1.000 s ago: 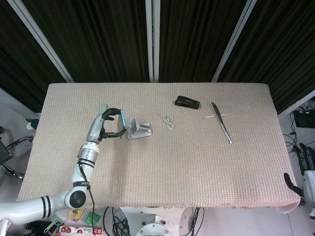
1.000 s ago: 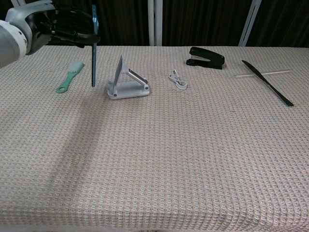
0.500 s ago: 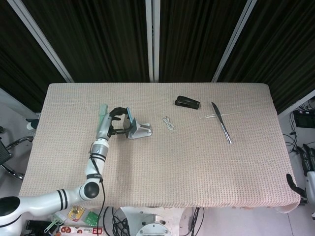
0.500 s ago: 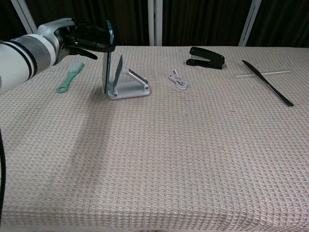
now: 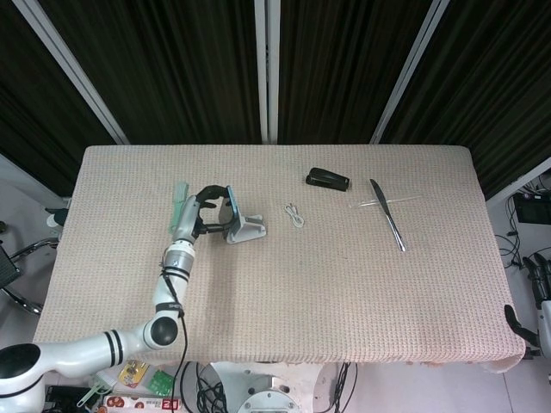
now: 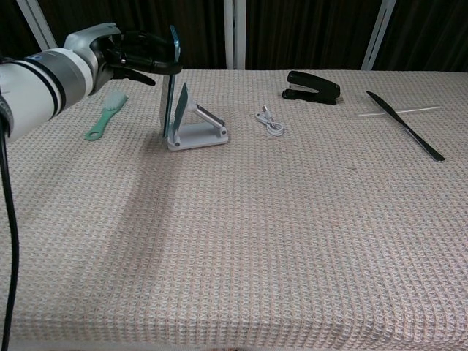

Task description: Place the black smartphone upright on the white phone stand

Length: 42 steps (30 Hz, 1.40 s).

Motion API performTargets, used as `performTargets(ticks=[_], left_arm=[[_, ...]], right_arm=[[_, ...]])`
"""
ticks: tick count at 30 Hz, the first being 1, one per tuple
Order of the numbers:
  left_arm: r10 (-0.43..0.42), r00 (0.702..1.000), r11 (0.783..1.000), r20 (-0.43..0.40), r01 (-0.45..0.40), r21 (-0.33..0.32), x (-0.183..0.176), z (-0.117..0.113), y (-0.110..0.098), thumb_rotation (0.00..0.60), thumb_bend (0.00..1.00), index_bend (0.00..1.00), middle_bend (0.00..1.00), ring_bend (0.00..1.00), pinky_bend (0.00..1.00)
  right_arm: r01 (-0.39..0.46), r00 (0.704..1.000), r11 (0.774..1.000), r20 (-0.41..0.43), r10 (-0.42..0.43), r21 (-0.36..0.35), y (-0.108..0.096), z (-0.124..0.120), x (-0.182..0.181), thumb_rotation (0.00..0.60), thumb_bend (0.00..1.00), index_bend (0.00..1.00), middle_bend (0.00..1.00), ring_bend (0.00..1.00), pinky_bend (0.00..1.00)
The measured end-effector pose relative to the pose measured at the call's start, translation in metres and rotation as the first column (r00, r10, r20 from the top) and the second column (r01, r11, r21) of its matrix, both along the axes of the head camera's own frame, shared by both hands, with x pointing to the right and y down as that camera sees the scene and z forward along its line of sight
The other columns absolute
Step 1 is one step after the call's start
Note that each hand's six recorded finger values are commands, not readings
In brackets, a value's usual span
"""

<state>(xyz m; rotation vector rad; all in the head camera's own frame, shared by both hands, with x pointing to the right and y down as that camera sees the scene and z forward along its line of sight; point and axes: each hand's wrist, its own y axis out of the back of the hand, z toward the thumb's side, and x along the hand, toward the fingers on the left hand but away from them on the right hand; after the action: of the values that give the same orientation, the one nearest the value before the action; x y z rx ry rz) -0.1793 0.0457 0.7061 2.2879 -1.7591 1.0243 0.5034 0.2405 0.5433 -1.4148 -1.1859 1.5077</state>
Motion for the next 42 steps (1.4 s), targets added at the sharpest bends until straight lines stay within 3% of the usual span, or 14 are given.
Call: performTargets(ticks=[14,42], left_arm=[[-0.021,1.0,1.0,-0.01,0.021,0.0,0.003,-0.005,-0.002,0.6,0.45,0.5,0.53,0.24,0.28],[-0.011,1.0,0.999,0.009,0.011,-0.03,0.003,0.01,0.01,0.6,0.45,0.5,0.53,0.24,0.28]], right_arm=[[-0.003,1.0,1.0,0.001,0.003,-0.001,0.001,0.0,0.001,0.6,0.28,0.0,0.0,0.0,0.0],[-0.005,1.0,1.0,0.001,0.005,-0.006,0.001,0.001,0.002,0.6,0.27,0.0,0.0,0.0,0.0]])
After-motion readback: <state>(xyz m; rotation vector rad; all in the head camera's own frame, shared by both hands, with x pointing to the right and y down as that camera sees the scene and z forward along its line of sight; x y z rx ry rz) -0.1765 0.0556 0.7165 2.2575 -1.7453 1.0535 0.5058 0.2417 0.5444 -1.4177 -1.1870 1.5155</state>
